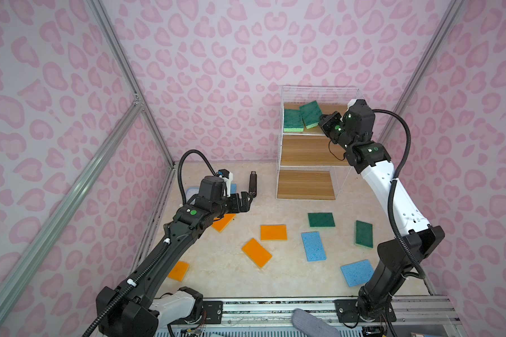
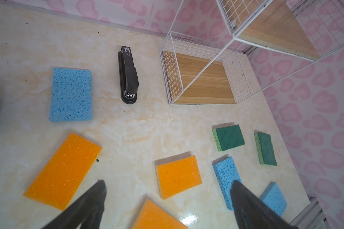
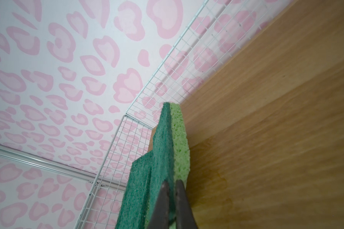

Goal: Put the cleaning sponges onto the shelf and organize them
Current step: 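Lower the green sponge with the right gripper beside the first sponge and release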

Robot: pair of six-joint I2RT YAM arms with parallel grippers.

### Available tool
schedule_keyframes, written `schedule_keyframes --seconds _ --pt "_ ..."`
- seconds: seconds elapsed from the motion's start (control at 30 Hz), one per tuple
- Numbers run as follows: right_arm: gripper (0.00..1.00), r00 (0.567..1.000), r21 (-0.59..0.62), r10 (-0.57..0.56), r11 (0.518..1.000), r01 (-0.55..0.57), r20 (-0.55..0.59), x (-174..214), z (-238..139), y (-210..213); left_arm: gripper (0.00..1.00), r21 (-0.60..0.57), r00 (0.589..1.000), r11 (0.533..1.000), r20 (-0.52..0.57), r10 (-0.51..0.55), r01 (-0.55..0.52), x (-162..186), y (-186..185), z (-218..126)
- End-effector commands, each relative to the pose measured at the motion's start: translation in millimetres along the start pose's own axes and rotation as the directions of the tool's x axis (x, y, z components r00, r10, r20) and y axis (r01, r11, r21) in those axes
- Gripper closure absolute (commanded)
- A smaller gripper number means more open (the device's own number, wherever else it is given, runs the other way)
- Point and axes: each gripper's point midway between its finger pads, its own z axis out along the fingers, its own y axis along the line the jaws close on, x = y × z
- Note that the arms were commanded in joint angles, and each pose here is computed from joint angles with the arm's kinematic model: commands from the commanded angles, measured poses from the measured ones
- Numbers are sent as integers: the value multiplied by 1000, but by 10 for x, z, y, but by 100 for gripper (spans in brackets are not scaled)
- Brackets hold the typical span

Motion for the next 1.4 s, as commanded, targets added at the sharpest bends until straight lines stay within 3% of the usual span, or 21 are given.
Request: schedule_keyframes --seconds 0.0,0.37,1.1,1.37 --pt "97 1000 -29 -1 1000 1 -19 32 -11 59 2 24 1000 1000 26 3 -3 -56 -46 -14" --pt "97 1000 8 12 1000 -12 13 -210 -4 -87 1 26 1000 1000 29 3 -4 -53 -53 -47" --pt "92 1000 -34 -2 999 1 -25 40 -117 6 2 22 1000 1000 22 4 -4 -22 -31 -14" --pt "68 999 -61 30 998 -31 -28 171 -220 -71 1 26 1000 1000 18 3 -4 -18 -35 5"
